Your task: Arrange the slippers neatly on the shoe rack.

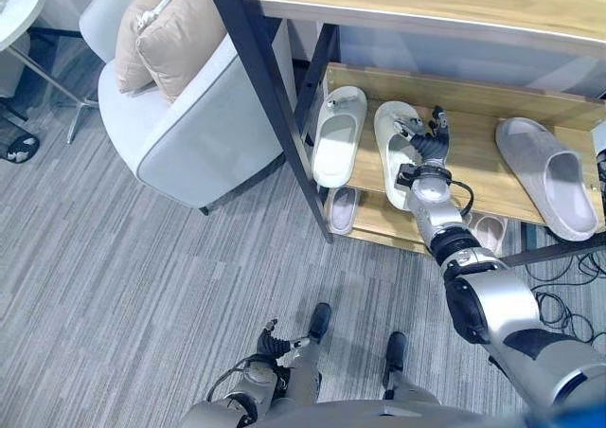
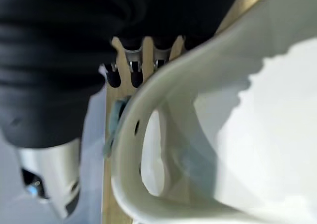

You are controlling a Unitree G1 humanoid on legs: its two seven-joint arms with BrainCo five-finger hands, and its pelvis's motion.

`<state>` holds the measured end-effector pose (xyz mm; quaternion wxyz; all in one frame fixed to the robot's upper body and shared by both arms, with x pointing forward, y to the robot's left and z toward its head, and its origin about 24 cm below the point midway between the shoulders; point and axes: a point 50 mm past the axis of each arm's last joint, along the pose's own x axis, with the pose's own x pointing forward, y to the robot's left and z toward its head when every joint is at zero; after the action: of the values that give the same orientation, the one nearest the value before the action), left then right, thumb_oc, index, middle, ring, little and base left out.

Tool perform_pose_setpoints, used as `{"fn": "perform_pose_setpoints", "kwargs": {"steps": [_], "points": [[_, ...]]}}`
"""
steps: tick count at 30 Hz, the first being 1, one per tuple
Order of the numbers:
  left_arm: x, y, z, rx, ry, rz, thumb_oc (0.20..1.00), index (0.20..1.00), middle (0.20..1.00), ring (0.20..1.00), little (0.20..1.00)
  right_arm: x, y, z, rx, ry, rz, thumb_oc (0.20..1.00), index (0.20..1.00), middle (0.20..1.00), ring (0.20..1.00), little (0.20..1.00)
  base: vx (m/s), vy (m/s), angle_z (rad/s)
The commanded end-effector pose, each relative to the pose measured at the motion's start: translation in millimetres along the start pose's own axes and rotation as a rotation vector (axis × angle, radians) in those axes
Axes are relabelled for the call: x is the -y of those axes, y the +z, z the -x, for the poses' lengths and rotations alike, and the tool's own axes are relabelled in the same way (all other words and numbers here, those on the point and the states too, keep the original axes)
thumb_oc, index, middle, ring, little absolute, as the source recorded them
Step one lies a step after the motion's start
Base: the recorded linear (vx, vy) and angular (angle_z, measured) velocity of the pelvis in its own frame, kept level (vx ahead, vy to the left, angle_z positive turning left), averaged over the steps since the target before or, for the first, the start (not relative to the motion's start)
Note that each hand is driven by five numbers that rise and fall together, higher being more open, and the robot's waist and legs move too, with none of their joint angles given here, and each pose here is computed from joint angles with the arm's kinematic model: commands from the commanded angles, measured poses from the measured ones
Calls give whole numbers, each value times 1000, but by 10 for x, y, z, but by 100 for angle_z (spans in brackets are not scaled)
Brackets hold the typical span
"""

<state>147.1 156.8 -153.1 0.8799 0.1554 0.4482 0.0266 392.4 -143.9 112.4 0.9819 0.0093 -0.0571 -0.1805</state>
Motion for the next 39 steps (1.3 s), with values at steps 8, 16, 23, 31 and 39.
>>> {"fn": "perform_pose_setpoints", "kwargs": {"steps": [8, 16, 23, 31, 39], "points": [[174, -647, 271, -216, -31, -66, 1000, 1000, 1000, 1000, 1000, 361, 93, 71, 168, -106, -46, 1000, 1000, 1000, 1000, 1000, 0, 8, 2], [147, -781, 331, -259, -11, -61, 1000, 1000, 1000, 1000, 1000, 294, -391, 494, -2, 58, -88, 1000, 1000, 1000, 1000, 1000, 9, -1, -3], [133, -930, 408, -299, -3, -63, 1000, 1000, 1000, 1000, 1000, 241, -641, 833, -84, 131, -129, 1000, 1000, 1000, 1000, 1000, 18, 0, -3], [105, -1065, 478, -345, -3, -88, 1000, 1000, 1000, 1000, 1000, 155, -734, 954, -122, 178, -141, 1000, 1000, 1000, 1000, 1000, 3, -1, -3], [94, -1099, 494, -356, -11, -108, 1000, 1000, 1000, 1000, 1000, 7, -673, 893, -117, 209, -155, 1000, 1000, 1000, 1000, 1000, 6, 3, 5]]}}
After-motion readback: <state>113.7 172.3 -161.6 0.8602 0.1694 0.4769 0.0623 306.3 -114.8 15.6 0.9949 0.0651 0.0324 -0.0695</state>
